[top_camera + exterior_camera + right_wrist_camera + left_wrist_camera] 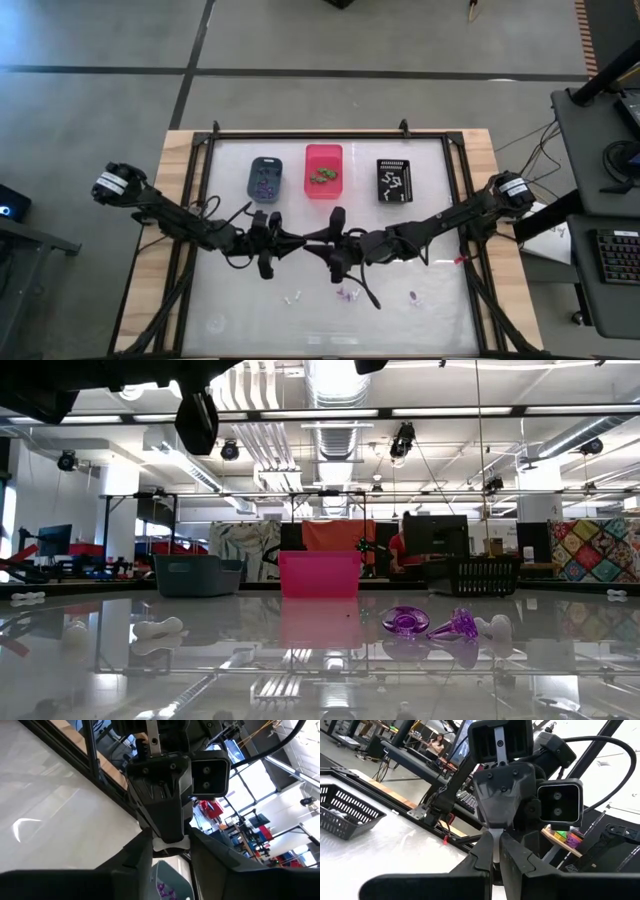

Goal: Sort Halloween decoration
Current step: Put the white bone toy into the black bin

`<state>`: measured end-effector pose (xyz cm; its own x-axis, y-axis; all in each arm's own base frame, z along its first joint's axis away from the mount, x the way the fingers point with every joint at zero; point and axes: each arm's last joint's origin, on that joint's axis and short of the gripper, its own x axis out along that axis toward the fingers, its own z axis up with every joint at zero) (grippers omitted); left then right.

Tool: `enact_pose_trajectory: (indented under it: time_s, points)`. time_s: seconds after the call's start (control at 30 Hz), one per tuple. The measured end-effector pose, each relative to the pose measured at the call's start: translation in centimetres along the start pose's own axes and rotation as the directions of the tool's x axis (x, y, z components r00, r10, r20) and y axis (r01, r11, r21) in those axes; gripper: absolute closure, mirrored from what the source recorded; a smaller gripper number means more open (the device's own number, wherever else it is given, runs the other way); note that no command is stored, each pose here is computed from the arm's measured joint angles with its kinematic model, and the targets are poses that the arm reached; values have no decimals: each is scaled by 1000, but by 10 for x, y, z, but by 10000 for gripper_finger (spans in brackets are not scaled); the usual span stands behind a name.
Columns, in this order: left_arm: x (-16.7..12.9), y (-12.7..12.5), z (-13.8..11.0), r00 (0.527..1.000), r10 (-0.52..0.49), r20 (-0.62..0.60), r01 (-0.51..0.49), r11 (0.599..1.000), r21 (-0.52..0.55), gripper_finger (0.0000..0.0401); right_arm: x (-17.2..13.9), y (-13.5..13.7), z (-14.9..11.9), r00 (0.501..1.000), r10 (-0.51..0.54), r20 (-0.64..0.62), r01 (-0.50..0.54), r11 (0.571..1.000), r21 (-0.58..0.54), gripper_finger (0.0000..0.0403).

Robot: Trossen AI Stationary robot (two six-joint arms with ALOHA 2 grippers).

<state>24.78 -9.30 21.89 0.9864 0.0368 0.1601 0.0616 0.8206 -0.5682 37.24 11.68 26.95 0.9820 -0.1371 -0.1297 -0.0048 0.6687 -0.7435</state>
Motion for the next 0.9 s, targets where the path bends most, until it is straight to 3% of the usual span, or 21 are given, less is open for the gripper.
enact_pose_trajectory:
  time_s: [0.2, 0.5, 0.9]
  points:
    - [0, 0, 0, 1000, -4, -2, 4, 1000, -4, 401, 0, 1, 0, 1000, 6, -5, -6, 999, -34, 315]
    - [0, 0, 0, 1000, -9, -6, 9, 1000, -3, 401, 0, 0, 0, 1000, 5, -4, -5, 999, -37, 285]
    - [0, 0, 0, 1000, -15, -9, 15, 1000, -3, 401, 1, 0, -2, 1000, 8, -8, -9, 999, -50, 283]
